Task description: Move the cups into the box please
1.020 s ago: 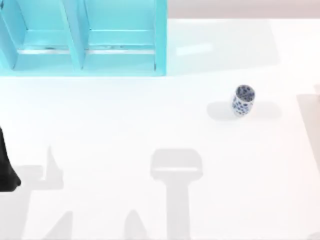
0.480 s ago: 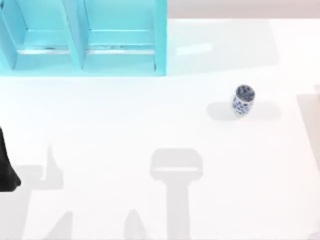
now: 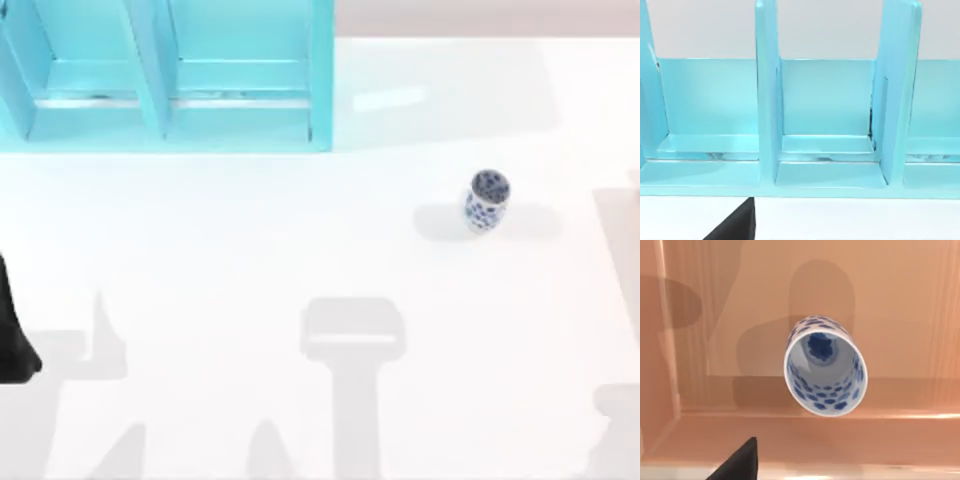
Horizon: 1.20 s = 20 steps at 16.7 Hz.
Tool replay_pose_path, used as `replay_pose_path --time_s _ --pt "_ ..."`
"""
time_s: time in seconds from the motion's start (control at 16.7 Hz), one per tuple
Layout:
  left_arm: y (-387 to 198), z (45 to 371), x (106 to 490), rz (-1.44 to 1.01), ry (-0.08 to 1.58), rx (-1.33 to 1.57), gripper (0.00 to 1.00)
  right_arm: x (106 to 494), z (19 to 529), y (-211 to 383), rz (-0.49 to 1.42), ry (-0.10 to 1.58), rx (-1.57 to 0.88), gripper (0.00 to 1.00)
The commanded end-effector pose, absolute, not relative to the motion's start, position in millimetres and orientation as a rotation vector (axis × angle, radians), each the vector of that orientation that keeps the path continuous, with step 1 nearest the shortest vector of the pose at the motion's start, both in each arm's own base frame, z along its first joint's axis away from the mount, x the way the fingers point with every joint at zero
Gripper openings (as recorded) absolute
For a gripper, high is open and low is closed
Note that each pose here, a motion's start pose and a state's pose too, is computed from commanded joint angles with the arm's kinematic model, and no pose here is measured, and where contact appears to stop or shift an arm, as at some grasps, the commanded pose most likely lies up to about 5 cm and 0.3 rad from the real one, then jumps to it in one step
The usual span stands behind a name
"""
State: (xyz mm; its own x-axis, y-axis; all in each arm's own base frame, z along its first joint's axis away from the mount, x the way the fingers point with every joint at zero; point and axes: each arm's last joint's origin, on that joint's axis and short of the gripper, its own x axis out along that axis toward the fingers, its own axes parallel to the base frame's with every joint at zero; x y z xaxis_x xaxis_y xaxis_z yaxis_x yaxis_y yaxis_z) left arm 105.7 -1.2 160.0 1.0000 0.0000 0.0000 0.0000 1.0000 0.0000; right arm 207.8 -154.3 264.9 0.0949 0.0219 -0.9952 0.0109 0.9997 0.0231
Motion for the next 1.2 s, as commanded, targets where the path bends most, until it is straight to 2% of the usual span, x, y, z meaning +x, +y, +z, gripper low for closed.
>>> replay_pose_path --time_s 0.3,0.72,0.96,1.2 --pt "-1.2 160.0 105.7 0.0 0.0 0.0 1.0 203.9 313.1 -150.2 0.005 1.468 0.023 1.0" --pt "-1.2 160.0 105.7 0.0 0.0 0.0 1.0 208.3 316.0 -148.8 0.008 1.468 0.024 1.0" --pt "-1.2 160.0 105.7 0.0 0.0 0.0 1.0 256.8 318.7 -137.1 0.021 1.493 0.047 1.0" --pt "-1.2 160.0 105.7 0.0 0.0 0.0 1.0 346.9 310.6 -93.0 0.027 1.537 0.057 1.0"
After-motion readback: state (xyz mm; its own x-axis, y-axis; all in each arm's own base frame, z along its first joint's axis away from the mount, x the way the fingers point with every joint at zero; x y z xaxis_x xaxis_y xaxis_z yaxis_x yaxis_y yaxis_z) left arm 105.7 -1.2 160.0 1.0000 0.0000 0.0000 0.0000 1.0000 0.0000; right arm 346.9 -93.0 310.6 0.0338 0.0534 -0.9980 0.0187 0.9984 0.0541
